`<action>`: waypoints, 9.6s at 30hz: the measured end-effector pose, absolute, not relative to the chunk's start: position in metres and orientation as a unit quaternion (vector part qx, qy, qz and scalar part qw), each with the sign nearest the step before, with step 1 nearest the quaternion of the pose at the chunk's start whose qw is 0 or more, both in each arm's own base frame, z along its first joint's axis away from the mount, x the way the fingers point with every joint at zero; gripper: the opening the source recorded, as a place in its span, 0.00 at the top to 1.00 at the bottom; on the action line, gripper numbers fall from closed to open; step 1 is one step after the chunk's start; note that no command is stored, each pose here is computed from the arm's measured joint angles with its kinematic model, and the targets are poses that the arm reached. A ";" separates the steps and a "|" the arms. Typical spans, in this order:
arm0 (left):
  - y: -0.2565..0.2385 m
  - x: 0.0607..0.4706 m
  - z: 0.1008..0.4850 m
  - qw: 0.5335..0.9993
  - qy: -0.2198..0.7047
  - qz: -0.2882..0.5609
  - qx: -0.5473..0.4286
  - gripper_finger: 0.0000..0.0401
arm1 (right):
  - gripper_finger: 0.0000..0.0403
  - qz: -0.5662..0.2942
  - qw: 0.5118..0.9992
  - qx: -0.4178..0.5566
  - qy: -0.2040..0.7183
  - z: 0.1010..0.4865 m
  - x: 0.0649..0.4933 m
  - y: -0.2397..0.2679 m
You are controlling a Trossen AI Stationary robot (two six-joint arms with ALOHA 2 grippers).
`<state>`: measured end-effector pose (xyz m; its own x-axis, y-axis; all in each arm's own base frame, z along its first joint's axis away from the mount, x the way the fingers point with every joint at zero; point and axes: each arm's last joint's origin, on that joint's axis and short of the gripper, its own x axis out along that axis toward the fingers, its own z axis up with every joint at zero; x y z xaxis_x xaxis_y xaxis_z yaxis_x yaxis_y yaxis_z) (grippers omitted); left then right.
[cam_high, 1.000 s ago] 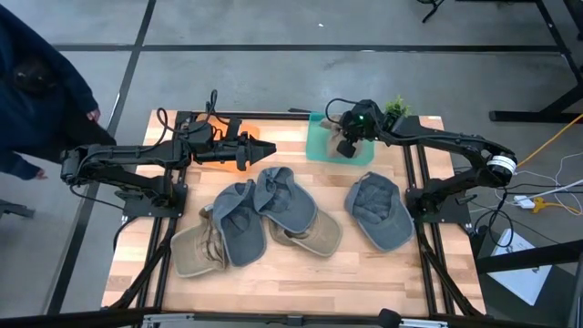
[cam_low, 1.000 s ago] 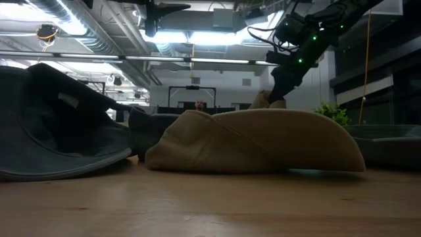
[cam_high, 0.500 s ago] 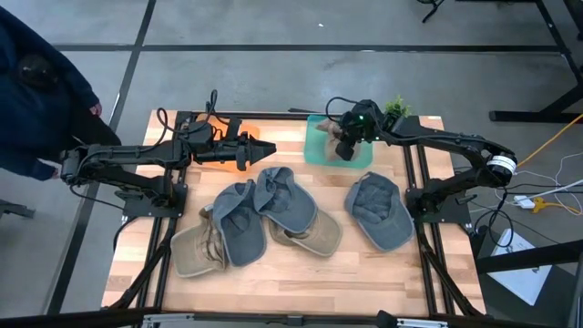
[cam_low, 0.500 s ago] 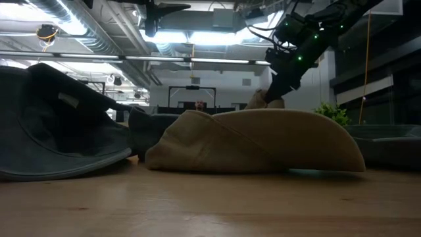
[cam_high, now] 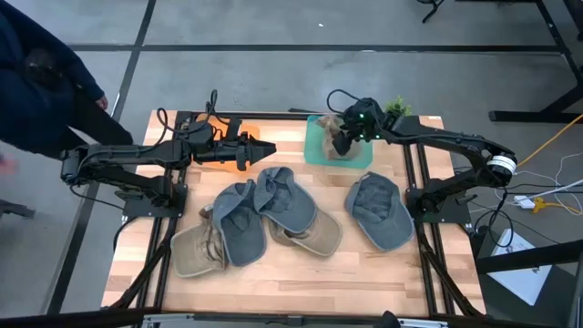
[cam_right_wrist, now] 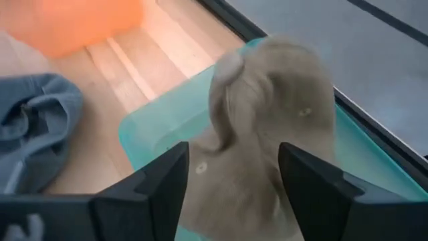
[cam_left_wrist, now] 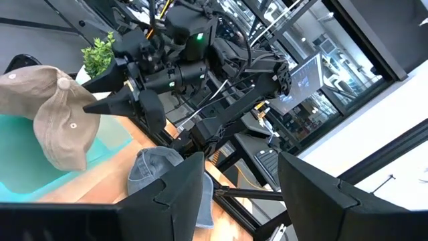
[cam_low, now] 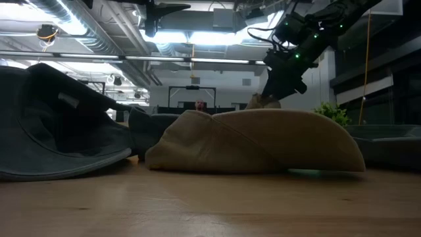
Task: Pick & Place hat
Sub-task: Put the middle gray cap into the orange bin
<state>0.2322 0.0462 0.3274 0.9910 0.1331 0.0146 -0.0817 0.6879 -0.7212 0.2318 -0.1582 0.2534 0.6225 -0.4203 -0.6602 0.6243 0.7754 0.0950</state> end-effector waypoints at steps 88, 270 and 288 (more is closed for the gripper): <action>0.001 0.266 0.228 0.914 0.328 0.071 -0.226 0.54 | 0.43 -0.037 0.883 0.183 0.430 0.271 0.266 -0.046; 0.010 0.213 0.320 0.952 0.080 0.040 -0.292 0.54 | 0.90 -0.077 0.855 0.188 0.478 0.215 0.321 -0.025; 0.010 0.213 0.320 0.952 0.081 0.040 -0.293 0.54 | 0.60 -0.053 0.887 0.143 0.436 0.216 0.328 -0.030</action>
<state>0.2126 0.0096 0.3195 0.9839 0.0282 -0.1766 -0.1225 0.8257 -0.5506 0.3276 -0.0303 0.2161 0.6146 0.0316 -0.7882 0.2183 0.9534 0.2085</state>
